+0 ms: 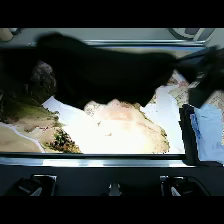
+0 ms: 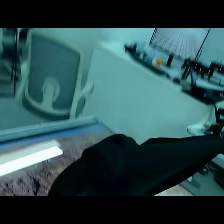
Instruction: Fold the shirts.
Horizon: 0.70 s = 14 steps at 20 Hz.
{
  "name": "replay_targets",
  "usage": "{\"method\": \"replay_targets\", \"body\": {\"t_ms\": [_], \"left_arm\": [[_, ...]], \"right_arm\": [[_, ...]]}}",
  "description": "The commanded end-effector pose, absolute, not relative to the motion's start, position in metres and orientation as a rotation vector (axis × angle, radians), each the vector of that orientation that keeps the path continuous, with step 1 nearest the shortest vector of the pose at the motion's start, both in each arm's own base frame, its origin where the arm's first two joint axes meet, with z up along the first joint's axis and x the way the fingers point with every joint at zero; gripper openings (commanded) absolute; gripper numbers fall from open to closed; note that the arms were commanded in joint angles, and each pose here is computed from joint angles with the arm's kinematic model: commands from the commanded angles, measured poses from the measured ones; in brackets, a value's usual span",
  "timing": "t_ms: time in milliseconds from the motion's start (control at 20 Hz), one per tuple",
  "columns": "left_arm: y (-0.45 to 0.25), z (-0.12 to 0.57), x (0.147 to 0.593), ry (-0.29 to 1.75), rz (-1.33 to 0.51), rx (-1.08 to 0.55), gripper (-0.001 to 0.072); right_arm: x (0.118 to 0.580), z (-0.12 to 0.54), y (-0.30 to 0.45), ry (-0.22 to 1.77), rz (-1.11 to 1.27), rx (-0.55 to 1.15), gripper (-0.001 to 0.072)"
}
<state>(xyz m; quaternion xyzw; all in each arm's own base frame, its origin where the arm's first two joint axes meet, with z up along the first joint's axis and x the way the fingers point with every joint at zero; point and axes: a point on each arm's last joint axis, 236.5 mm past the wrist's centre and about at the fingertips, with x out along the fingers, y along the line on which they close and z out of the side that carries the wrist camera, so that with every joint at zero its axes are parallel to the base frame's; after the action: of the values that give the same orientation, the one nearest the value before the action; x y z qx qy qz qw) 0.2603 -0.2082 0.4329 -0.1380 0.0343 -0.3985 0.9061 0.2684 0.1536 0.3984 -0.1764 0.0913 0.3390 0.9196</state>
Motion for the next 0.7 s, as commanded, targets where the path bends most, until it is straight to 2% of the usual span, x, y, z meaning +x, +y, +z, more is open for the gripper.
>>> {"method": "replay_targets", "body": {"t_ms": [0,150,300,400,500,650], "left_arm": [[-0.177,0.501,0.202,-0.151,-0.810,-0.273,0.0027],[-0.174,0.501,0.197,-0.151,-0.800,-0.266,0.0027],[-0.172,0.459,0.225,0.016,-0.725,-0.224,0.0027],[-0.167,0.416,0.252,0.176,-0.651,-0.173,0.0027],[-0.168,0.381,0.278,0.292,-0.607,-0.131,0.0027],[-0.178,0.318,0.324,0.456,-0.571,-0.110,0.0027]], "right_arm": [[0.215,0.465,0.143,0.008,0.645,-0.343,0.0020],[0.217,0.439,0.142,0.114,0.663,-0.378,0.0020],[0.237,0.388,0.130,0.326,0.653,-0.441,0.0021],[0.262,0.351,0.117,0.480,0.630,-0.485,0.0020],[0.295,0.323,0.121,0.553,0.669,-0.537,0.0021],[0.356,0.268,0.145,0.660,0.768,-0.501,0.0022]]}}
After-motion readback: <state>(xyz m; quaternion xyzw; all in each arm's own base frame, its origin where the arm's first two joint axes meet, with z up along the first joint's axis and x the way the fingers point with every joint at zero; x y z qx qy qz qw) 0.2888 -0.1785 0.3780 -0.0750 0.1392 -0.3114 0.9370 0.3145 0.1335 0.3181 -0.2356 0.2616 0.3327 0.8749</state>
